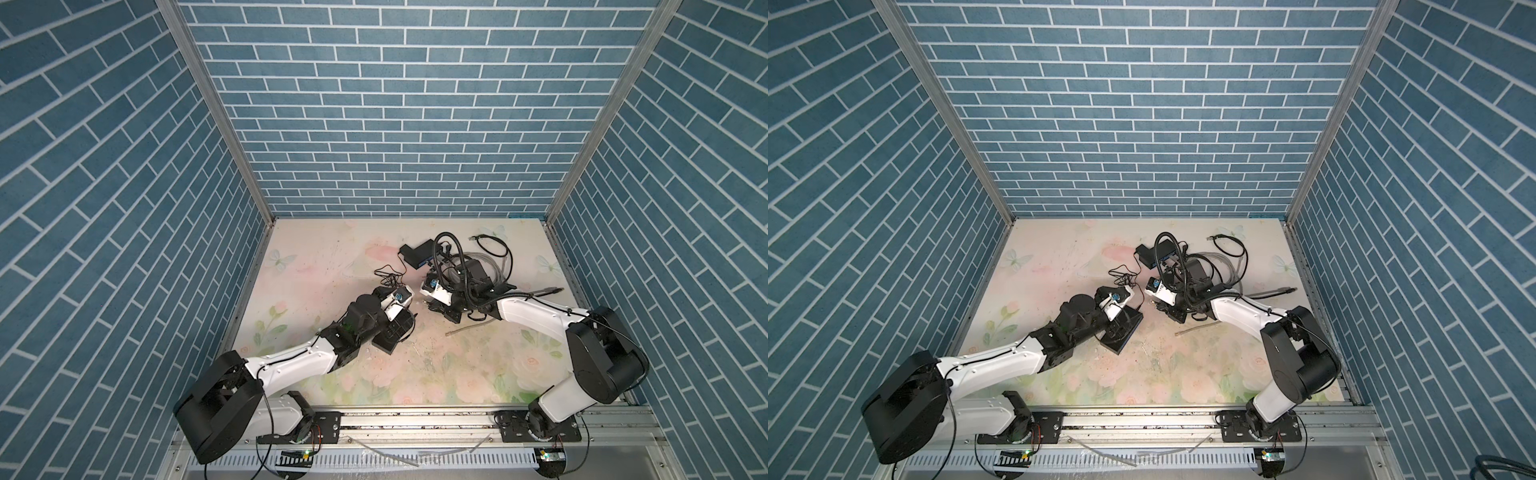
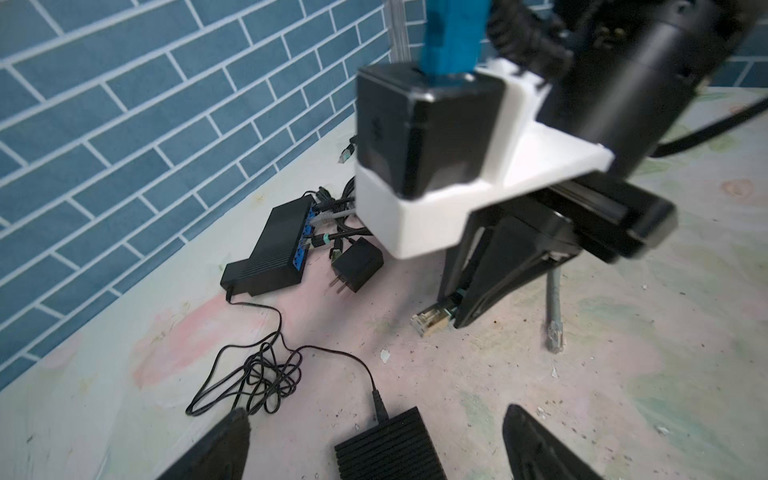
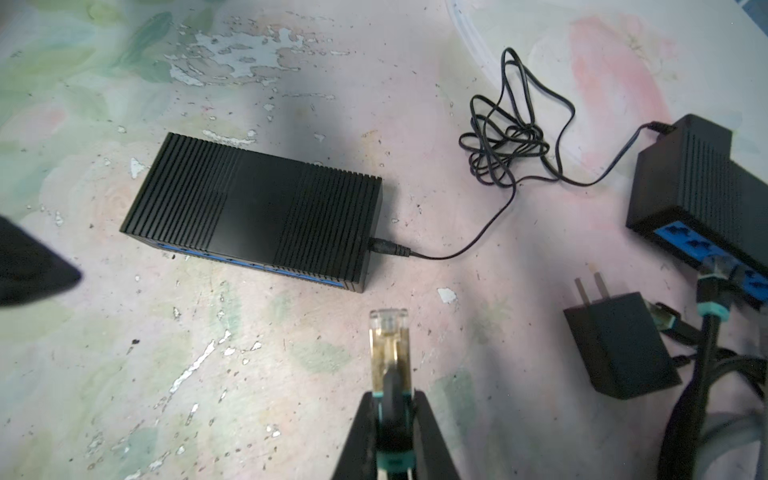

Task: Insert the plug into the switch port
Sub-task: 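Open the left gripper and withdraw it while right holds the plug upright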

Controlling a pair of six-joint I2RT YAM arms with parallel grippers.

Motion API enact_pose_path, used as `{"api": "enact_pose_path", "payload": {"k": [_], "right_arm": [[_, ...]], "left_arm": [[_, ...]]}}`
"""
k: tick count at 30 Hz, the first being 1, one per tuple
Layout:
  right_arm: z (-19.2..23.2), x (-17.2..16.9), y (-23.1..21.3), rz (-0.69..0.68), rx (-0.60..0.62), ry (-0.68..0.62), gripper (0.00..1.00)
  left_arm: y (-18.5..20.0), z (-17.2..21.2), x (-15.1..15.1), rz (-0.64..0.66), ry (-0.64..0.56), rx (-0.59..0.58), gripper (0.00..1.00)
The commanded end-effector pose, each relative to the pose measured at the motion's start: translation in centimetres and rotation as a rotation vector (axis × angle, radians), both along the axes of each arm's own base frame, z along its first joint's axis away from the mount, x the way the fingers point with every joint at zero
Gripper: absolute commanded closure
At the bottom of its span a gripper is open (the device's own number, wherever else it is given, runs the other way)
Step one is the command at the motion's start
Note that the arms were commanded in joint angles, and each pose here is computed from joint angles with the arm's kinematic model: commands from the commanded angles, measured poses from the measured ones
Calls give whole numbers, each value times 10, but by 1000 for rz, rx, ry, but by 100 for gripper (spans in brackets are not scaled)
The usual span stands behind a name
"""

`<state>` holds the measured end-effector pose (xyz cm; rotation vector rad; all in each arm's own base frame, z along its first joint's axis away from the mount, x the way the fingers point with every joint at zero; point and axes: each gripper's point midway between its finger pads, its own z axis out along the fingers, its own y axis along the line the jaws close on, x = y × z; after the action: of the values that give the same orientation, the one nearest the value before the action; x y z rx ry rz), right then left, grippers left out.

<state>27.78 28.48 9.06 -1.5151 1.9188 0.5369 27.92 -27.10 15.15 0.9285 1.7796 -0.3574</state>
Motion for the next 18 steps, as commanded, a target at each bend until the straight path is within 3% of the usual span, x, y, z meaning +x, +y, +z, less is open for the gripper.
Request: {"api": "enact_pose_path", "payload": {"k": [1, 8, 18], "right_arm": [[-6, -2, -11, -132, -40, 31, 100], [-15, -8, -18, -219, -72, 62, 100], [-23, -19, -21, -250, -88, 98, 100]], "left_arm": [[26, -42, -13, 125, 245, 113, 4], [36, -63, -28, 190, 402, 104, 4], [47, -91, -31, 287, 483, 154, 4]]}}
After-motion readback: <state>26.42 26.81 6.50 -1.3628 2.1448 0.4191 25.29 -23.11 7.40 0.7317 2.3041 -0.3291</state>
